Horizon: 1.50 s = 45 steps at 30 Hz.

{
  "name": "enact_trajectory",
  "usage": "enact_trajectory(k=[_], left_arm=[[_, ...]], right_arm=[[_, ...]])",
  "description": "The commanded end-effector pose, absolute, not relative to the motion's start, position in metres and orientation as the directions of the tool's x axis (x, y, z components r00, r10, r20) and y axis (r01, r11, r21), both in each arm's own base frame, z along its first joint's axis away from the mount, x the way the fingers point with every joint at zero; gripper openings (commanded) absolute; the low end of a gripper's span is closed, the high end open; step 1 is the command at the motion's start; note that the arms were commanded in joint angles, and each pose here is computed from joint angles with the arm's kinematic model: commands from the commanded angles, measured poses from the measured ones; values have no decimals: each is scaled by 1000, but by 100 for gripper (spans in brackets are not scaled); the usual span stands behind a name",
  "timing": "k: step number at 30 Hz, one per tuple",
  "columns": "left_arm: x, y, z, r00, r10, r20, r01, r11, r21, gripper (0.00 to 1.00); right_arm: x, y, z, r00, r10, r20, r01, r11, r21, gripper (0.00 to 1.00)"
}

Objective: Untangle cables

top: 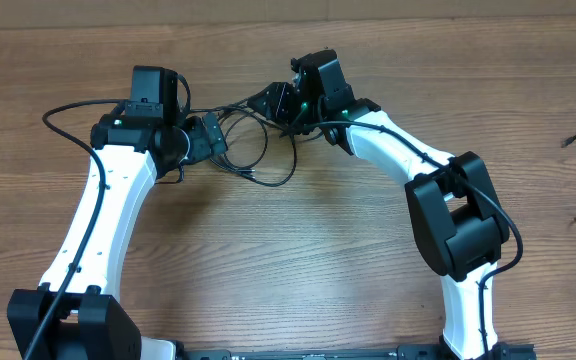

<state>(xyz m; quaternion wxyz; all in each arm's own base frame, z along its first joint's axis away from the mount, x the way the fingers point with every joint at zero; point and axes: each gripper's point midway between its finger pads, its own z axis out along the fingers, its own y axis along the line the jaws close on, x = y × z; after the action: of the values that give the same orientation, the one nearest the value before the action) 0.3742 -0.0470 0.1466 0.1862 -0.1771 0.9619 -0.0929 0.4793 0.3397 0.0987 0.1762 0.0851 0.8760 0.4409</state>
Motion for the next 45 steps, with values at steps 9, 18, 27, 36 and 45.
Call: enact_trajectory(k=[9,18,27,36,45], left_arm=[[375,-48,159,-853,-387,-350,-307,915,-264,99],[375,-48,158,-851,-393,-348,-312,912,-266,100],[380,-51,138,-764,-599,-239,-522,792,-316,99],[377,-56,106,-792,-586,-171,-538,803,-257,100],[376,-61,101,-799,-585,-142,-539,800,-264,100]], right_arm=[[513,339,77,-858,387,-337,-35,612,790,19],[486,268,159,-797,22,-603,-374,767,521,4],[423,190,393,-437,123,-891,-526,769,364,4],[441,-32,457,-49,232,-971,241,947,214,4],[523,-139,346,-231,86,-969,436,900,-24,4]])
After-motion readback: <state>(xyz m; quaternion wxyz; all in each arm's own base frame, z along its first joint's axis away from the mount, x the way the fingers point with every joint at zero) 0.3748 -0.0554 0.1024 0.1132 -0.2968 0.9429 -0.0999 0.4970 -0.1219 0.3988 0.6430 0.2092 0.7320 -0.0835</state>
